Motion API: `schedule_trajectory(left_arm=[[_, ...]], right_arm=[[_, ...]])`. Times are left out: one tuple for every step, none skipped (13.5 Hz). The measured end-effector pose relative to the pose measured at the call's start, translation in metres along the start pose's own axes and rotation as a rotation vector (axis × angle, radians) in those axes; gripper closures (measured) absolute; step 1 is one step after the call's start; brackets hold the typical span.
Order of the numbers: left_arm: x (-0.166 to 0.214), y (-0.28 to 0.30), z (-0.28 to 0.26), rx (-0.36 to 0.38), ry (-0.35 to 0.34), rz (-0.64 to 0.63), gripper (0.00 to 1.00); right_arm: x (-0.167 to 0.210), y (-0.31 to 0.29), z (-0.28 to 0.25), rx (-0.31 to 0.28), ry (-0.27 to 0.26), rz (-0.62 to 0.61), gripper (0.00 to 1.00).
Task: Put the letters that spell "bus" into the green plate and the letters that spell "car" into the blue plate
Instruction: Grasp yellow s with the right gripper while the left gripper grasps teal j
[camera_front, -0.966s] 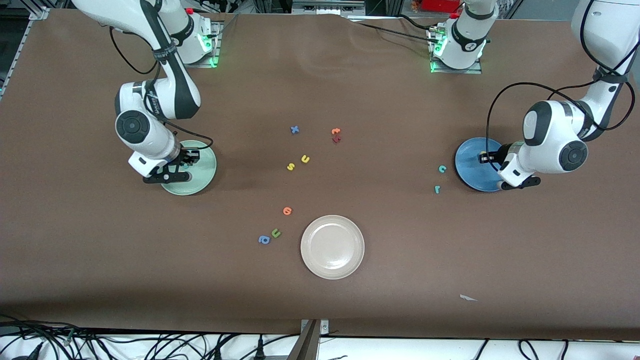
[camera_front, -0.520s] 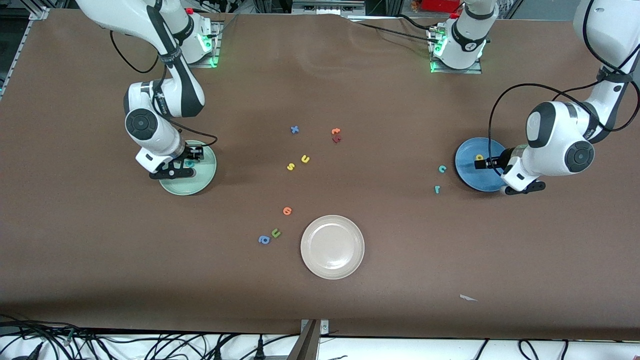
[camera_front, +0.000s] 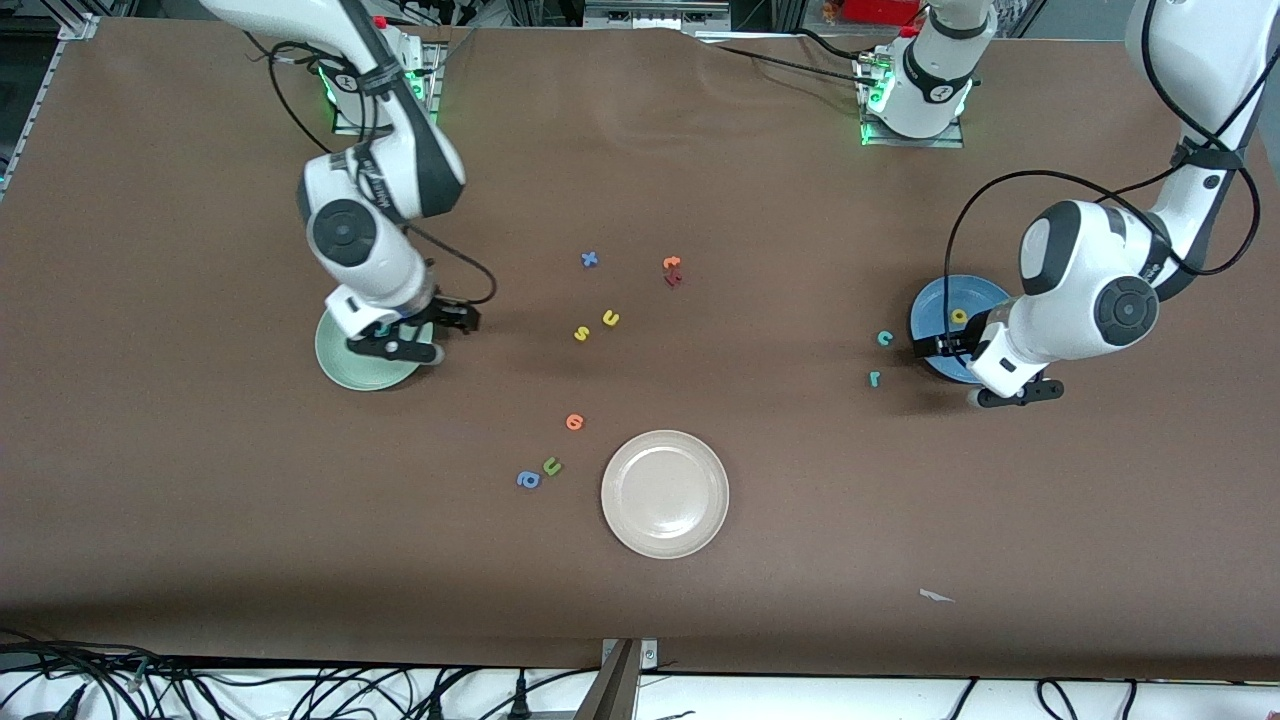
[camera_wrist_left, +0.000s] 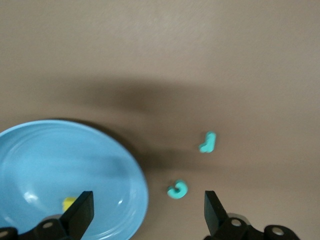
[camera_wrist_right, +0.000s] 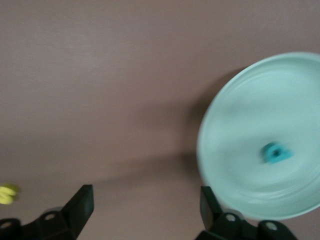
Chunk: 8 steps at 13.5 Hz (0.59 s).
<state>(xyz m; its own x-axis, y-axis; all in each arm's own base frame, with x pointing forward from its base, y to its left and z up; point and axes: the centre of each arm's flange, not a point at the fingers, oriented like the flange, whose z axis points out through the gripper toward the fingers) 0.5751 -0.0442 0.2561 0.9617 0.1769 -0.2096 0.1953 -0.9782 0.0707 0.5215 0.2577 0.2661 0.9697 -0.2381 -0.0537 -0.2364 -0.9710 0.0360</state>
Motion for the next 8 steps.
schedule_trajectory(left_arm=[[0.001, 0.01, 0.005, -0.01, 0.014, -0.021, 0.07], [0.002, 0.02, 0.014, -0.02, 0.021, -0.046, 0.09], [0.003, 0.028, 0.023, -0.032, 0.027, -0.077, 0.09], [0.005, 0.035, 0.03, -0.047, 0.039, -0.112, 0.09], [0.007, 0.04, 0.038, -0.063, 0.05, -0.142, 0.08], [0.008, 0.044, 0.045, -0.076, 0.056, -0.166, 0.08], [0.01, 0.047, 0.051, -0.086, 0.057, -0.185, 0.09], [0.012, 0.049, 0.055, -0.094, 0.057, -0.208, 0.12]], right_arm=[[-0.009, -0.024, 0.002, 0.01, -0.003, 0.075, 0.08], [-0.017, -0.047, 0.008, 0.018, -0.009, 0.147, 0.15], [-0.022, -0.065, 0.014, 0.023, -0.017, 0.203, 0.15], [-0.025, -0.082, 0.021, 0.031, -0.023, 0.257, 0.22], [-0.026, -0.098, 0.027, 0.039, -0.029, 0.308, 0.31], [-0.027, -0.115, 0.033, 0.049, -0.032, 0.355, 0.36], [-0.029, -0.13, 0.038, 0.059, -0.033, 0.391, 0.37], [-0.031, -0.144, 0.045, 0.065, -0.033, 0.418, 0.38]])
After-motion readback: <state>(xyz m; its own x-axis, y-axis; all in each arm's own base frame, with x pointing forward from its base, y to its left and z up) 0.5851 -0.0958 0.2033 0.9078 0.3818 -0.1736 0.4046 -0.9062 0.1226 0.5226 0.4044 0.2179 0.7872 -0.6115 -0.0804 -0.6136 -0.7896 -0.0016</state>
